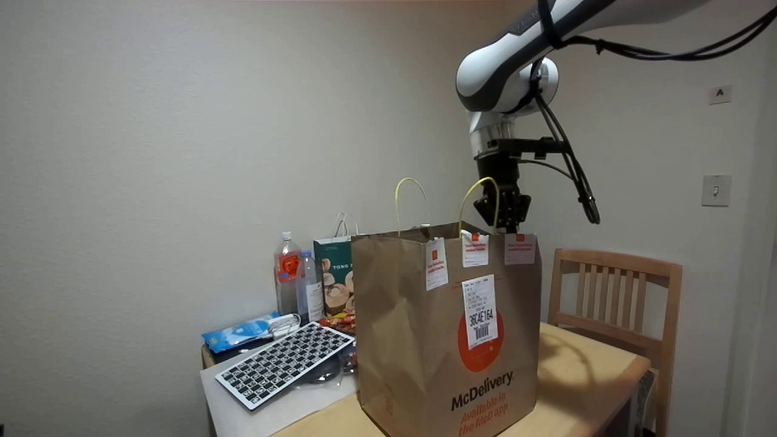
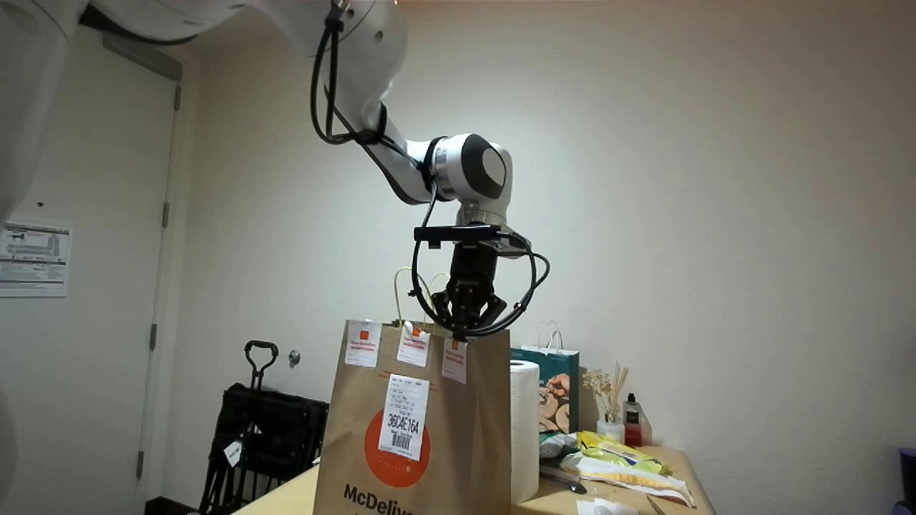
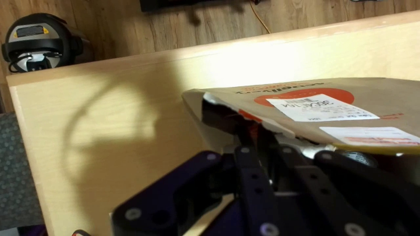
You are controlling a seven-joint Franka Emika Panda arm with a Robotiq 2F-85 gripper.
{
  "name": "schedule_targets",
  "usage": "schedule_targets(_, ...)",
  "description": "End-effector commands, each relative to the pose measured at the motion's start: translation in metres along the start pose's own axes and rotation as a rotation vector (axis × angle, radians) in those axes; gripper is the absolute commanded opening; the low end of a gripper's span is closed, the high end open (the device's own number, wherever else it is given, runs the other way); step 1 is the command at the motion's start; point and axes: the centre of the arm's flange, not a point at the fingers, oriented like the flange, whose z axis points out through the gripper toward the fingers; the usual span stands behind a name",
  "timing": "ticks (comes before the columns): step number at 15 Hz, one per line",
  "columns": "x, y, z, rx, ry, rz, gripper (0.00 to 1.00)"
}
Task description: Move the paper bag
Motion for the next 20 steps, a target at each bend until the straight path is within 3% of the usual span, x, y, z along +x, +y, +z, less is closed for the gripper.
schedule_targets(1,0.002,0.016,-0.002,-0.062,-0.019,-0.145,0.02)
schedule_targets(6,0.028,0.018,-0.011,-0.149,-0.049,-0.395,0.07)
schedule_targets(13,0.071,-0.033,-0.026,-0.258,-0.063,-0.728,0.06)
schedule_targets(20,0.076,-0.051,-0.057,-0.477,-0.03,-1.009,0.04)
